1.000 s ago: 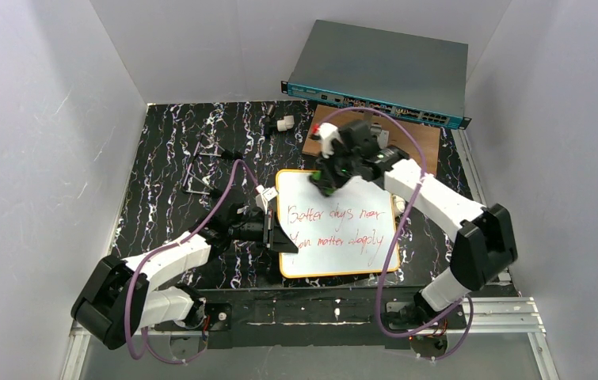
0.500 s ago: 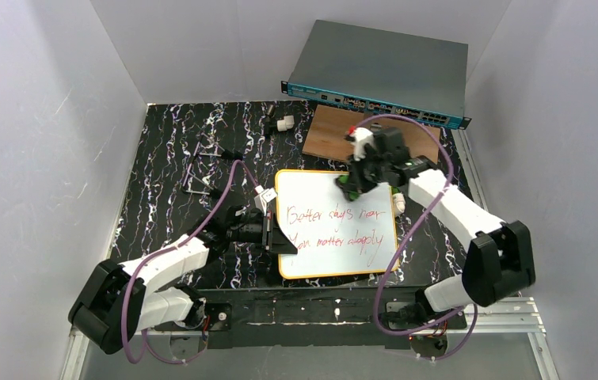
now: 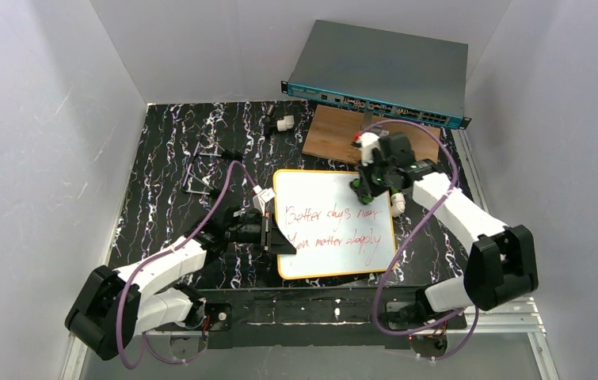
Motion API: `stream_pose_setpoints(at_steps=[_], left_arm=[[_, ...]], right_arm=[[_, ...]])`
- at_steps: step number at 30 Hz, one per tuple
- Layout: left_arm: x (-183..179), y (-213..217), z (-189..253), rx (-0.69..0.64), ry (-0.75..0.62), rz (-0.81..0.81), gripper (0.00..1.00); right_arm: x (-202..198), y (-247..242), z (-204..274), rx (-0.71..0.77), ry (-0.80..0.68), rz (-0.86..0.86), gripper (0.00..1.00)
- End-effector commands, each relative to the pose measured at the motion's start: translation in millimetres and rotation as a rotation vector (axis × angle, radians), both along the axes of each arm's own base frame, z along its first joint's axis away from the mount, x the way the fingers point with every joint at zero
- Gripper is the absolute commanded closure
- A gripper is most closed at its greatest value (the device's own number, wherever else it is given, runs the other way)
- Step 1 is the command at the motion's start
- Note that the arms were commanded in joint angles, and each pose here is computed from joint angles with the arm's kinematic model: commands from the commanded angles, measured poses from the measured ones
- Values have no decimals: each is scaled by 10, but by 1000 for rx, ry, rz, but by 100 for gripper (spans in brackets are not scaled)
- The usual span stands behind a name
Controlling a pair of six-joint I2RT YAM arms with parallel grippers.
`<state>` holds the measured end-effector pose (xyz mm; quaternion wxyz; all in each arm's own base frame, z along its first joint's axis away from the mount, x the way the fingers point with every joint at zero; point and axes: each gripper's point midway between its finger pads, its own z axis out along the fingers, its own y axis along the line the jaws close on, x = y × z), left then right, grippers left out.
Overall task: Erase the whiteboard
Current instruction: Erase the whiteboard at the center of the board.
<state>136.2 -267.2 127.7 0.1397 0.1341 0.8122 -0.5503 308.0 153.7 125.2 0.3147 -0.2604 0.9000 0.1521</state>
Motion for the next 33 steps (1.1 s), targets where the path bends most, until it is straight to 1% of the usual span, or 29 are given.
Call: stream_pose_setpoints(at_steps=[1, 6, 8, 10, 12, 14, 17, 18, 20, 22, 24, 26, 28, 30, 33], left_arm=[[106, -66, 228, -67, -270, -56, 100], [108, -60, 247, -68, -273, -49, 100], [109, -60, 247, -68, -272, -49, 100], [107, -59, 243, -66, -272, -51, 100], [104, -55, 249, -67, -277, -51, 100], [106, -55, 252, -68, -283, -51, 100], [110, -64, 245, -74, -282, -52, 100], [109, -68, 246, -76, -281, -54, 100], [111, -70, 252, -79, -282, -55, 100], [104, -69, 263, -82, -286, -57, 100], [104, -70, 277, -86, -289, -56, 100], [109, -75, 304, -90, -292, -54, 100], [113, -77, 316, -91, -293, -54, 100], [113, -80, 321, -91, -292, -55, 100], [124, -82, 320, -89, -291, -52, 100]], right_arm=[[-213, 911, 305, 78, -7, 235, 99], [-309, 1621, 720, 157, 7, 354, 99], [-338, 1772, 808, 185, 21, 380, 99], [-343, 1783, 800, 183, 25, 382, 99], [-273, 1622, 681, 134, -4, 333, 99], [-156, 1326, 534, 91, -31, 252, 99], [35, 705, 303, 18, -43, 96, 99], [99, 427, 185, -12, -27, 30, 99], [144, 65, 61, -57, -10, -44, 99], [121, -142, -59, -98, 8, -72, 99], [89, -162, -100, -96, 10, -64, 99], [56, 8, -52, -36, 22, -19, 99], [-10, 281, 46, -7, 42, 61, 99], [-44, 629, 251, 16, -3, 157, 99], [-222, 1214, 531, 71, -41, 316, 99]])
